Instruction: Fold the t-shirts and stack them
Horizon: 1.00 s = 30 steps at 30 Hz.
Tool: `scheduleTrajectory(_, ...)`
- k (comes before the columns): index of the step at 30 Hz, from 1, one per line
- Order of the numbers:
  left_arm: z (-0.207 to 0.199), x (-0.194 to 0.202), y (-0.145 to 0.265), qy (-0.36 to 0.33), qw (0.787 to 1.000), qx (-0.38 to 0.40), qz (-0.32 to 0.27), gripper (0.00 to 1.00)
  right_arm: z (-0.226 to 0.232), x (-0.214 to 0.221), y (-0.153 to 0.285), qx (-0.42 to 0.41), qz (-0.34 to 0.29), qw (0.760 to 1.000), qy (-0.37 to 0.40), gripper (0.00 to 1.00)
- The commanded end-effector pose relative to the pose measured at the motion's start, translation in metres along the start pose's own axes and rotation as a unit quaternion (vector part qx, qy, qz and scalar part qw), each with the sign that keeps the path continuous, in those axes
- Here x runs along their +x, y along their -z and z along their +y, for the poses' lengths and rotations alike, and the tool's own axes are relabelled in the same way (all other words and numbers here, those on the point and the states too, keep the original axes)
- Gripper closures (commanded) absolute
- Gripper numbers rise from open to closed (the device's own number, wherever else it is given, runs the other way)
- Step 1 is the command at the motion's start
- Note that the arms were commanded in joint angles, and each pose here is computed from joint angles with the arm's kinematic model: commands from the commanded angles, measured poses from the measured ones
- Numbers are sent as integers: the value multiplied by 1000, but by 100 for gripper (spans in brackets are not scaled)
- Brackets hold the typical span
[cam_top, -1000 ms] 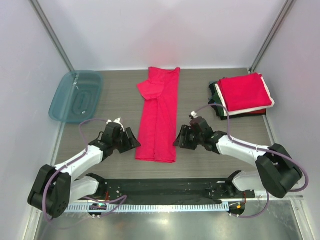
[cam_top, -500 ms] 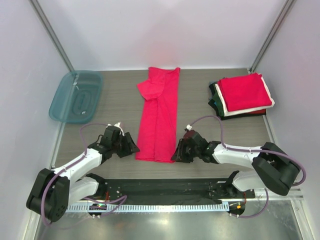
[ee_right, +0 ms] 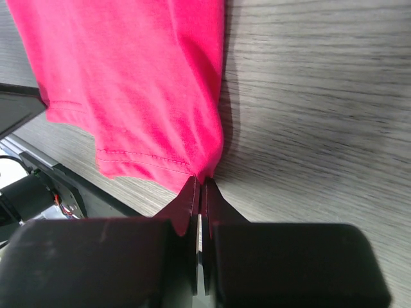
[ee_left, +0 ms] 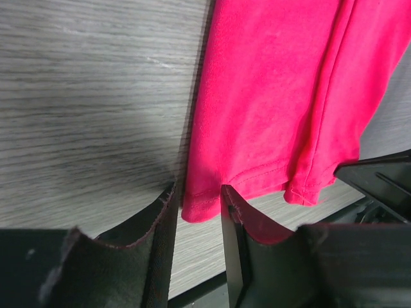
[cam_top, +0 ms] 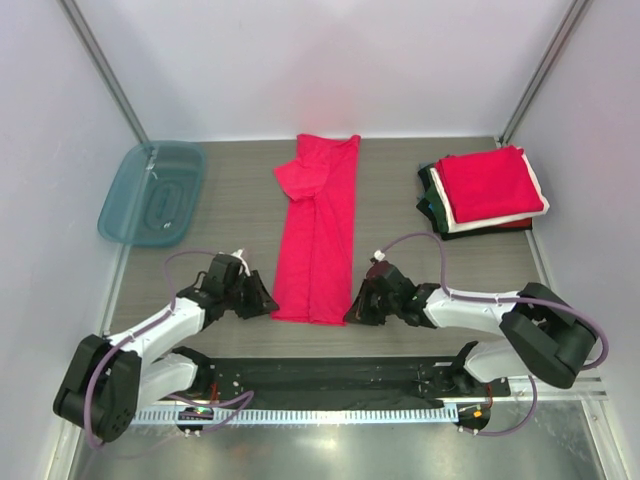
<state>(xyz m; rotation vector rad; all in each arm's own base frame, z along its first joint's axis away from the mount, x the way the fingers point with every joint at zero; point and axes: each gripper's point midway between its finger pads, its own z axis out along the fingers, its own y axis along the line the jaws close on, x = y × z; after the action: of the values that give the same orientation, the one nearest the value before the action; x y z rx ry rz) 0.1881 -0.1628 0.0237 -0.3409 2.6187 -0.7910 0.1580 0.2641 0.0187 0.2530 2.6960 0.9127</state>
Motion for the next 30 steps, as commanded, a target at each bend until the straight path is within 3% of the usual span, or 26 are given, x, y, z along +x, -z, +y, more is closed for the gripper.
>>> scheduleTrajectory(1,2,13,3,-4,1000,6,20,66,7,-8,6,-9,-24,1000,8,99)
scheduleTrajectory(7,4,19,2,1,1000,5,25,66,10,-9,6,-12,-22,1000,11,99)
scheduleTrajectory(10,4,22,-1,1,999,10,31,70,13,-12,7,-16,-28,999,14,99)
scheduleTrajectory(14,-6,25,-4,-1,999,33,40,100,11,-12,12,-9,-30,999,18,99)
scheduleTrajectory(23,-47,27,2,-14,997,65,34,100,14,-22,36,-9,-64,997,30,99)
scheduleTrajectory(30,-67,0,-1,-7,998,62,24,100,37,-72,50,-19,-119,992,49,99)
